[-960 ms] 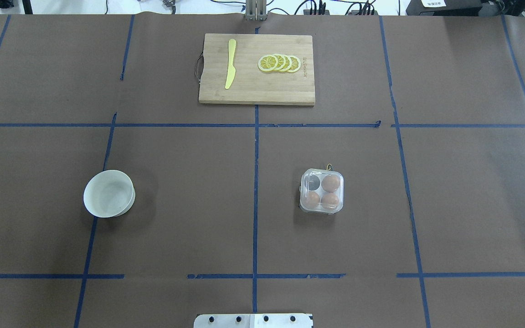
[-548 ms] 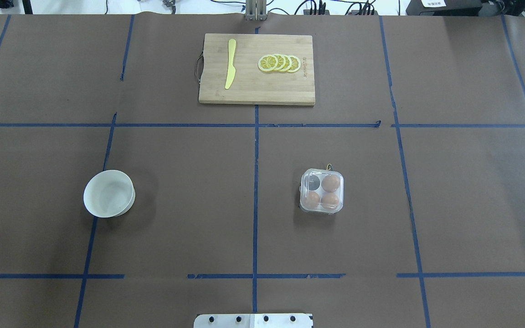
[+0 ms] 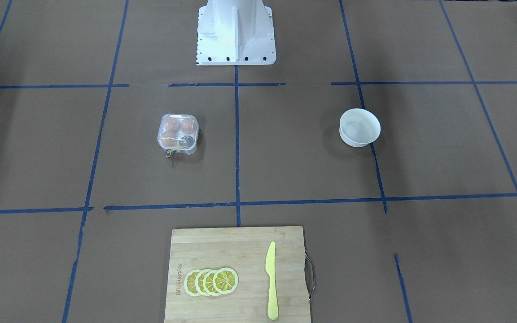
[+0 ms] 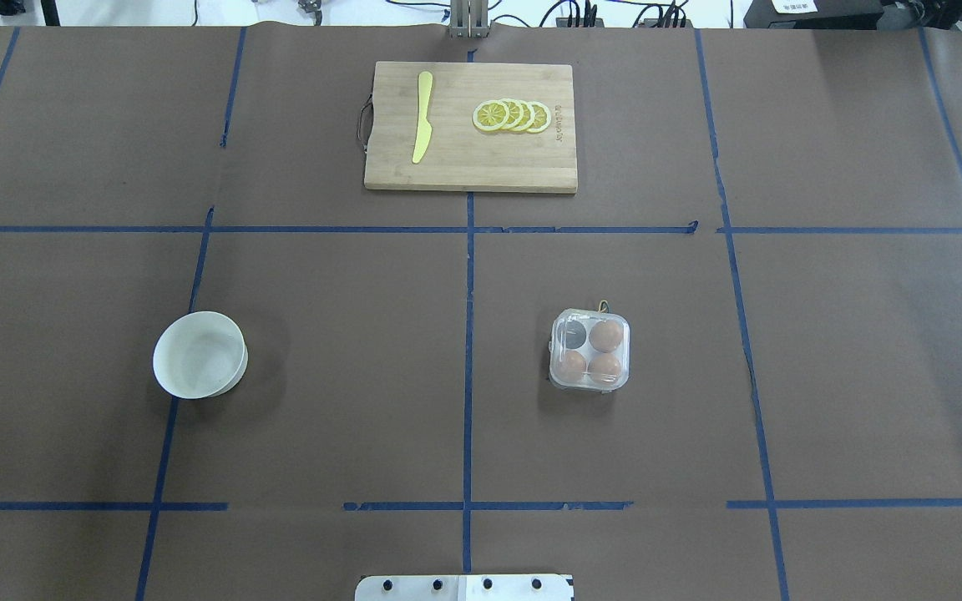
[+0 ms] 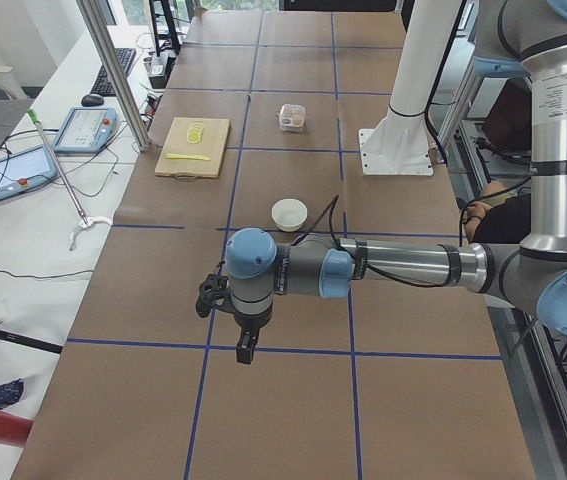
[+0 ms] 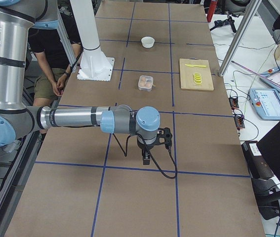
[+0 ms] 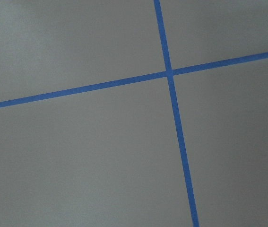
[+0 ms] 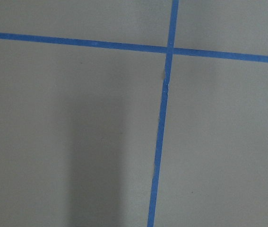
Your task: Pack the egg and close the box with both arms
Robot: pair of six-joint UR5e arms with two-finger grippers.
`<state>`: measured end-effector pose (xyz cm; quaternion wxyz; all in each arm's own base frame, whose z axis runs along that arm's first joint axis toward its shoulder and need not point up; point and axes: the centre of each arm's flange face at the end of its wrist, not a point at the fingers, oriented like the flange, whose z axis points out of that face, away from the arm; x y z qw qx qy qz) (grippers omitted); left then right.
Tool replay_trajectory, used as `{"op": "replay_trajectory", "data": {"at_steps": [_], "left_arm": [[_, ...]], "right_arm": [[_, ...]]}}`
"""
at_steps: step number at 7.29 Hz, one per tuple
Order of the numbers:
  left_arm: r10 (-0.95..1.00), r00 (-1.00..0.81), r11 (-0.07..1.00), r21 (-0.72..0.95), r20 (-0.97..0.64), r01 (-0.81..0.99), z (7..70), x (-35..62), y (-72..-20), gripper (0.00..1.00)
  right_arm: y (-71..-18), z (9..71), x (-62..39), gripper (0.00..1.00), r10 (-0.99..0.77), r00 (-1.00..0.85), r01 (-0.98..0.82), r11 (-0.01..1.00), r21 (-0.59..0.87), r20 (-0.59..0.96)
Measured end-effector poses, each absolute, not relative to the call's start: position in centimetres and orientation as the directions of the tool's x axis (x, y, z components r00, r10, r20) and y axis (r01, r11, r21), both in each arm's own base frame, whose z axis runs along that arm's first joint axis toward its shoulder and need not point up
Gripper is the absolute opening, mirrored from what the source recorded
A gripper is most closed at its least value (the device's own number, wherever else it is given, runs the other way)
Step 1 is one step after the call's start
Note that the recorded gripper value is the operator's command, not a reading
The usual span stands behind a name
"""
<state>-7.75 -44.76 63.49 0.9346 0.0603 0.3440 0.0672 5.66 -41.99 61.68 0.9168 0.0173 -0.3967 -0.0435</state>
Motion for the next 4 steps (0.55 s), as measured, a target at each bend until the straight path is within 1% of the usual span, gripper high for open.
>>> {"op": "replay_trajectory", "data": {"at_steps": [4], "left_arm": [[0.166, 0.754, 0.984, 0.159, -0.636, -0.083, 63.47, -7.74, -44.76, 1.00]], "right_arm": [[-41.98, 61.44, 5.64, 1.00, -0.091, 0.680, 0.062, 0.996, 0.067, 0.727]]}}
